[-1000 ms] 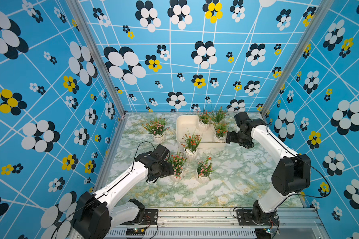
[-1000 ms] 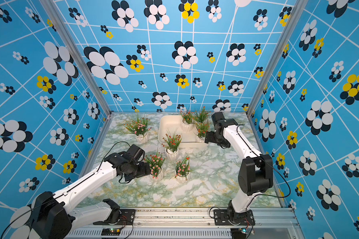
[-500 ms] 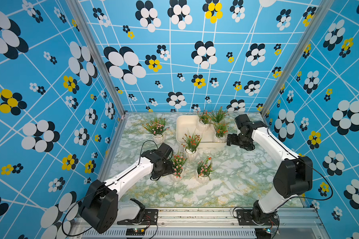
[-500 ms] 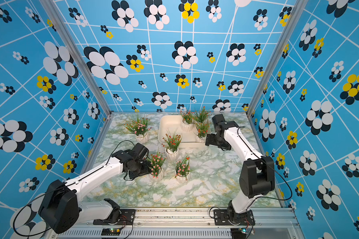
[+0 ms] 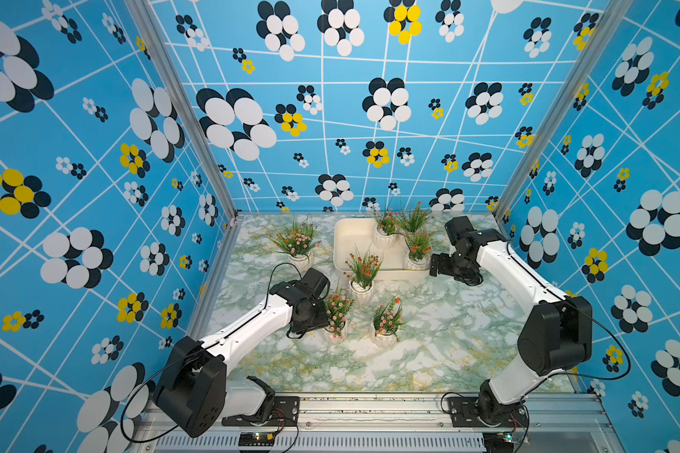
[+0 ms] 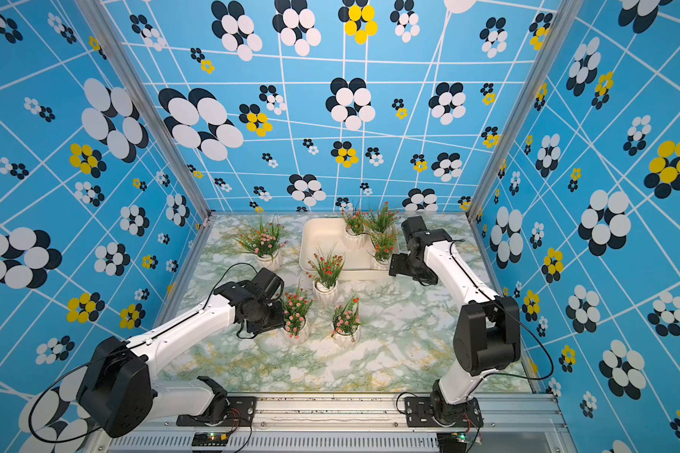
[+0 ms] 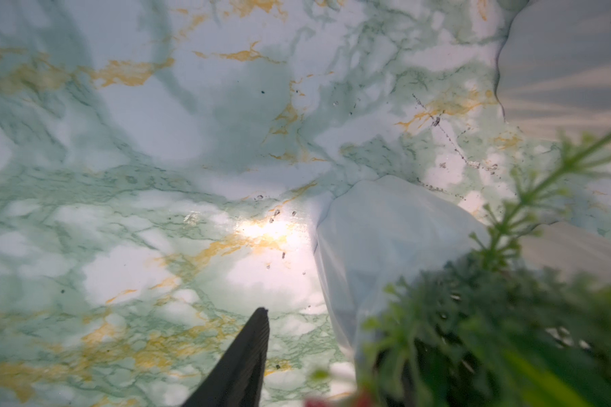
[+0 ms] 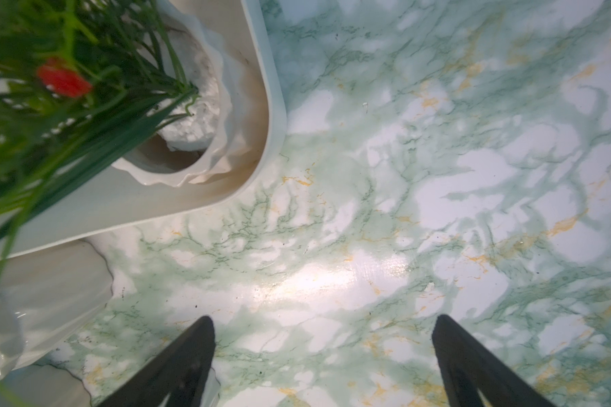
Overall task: Put the potted gypsophila into the storage box
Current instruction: Pick up the baby's breath potted plant from the center of the board.
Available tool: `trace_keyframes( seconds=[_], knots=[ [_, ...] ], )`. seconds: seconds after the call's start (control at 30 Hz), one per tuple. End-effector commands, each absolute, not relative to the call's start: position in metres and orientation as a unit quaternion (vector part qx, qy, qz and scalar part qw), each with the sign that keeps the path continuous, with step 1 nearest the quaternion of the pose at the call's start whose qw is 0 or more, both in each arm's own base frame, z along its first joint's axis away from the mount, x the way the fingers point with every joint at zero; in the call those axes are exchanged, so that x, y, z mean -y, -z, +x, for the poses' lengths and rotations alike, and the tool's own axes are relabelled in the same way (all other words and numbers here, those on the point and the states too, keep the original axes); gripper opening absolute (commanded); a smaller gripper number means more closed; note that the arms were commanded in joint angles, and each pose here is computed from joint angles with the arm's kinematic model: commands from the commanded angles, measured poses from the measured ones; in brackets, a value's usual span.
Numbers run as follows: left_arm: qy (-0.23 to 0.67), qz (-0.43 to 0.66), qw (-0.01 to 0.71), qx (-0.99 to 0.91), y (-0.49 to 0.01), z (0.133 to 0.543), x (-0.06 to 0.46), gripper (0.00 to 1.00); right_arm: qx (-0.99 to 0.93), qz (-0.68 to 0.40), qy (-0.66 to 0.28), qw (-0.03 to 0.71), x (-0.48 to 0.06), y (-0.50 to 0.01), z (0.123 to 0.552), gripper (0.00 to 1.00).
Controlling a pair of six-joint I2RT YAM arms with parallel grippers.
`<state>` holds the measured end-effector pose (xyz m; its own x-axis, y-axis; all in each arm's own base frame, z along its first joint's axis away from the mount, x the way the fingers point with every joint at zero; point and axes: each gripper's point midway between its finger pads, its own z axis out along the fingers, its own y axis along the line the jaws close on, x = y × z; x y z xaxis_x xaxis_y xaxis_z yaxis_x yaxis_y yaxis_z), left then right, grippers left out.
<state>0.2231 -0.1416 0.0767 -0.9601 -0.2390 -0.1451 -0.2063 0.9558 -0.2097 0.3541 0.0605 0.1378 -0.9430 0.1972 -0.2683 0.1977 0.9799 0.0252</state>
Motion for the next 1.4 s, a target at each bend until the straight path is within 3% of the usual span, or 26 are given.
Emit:
trace_keyframes(
  seconds=[0.0, 0.1, 0.17, 0.73, 1.37],
  knots=[
    [0.088, -0.108, 0.093, -0.986, -0.079, 0.23, 0.142, 0.46, -0.984, 0.106, 0.001, 0.142, -0.058, -0.14, 0.352, 0.99],
    [0.088, -0.108, 0.093, -0.986, -0.079, 0.23, 0.142, 0.44, -0.984, 0.107, 0.002, 0.14, -0.057, -0.138, 0.351, 0.99],
    [0.087, -0.109, 0.093, -0.986, -0.079, 0.23, 0.142, 0.38, -0.984, 0.106, 0.003, 0.141, -0.057, -0.138, 0.351, 0.99],
    [0.081, -0.104, 0.099, -0.986, -0.088, 0.232, 0.14, 0.26, -0.984, 0.109, 0.001, 0.141, -0.057, -0.136, 0.35, 0.99],
    [0.081, -0.099, 0.086, -0.988, -0.078, 0.23, 0.145, 0.25, -0.984, 0.11, 0.002, 0.14, -0.056, -0.132, 0.347, 0.99]
  ],
)
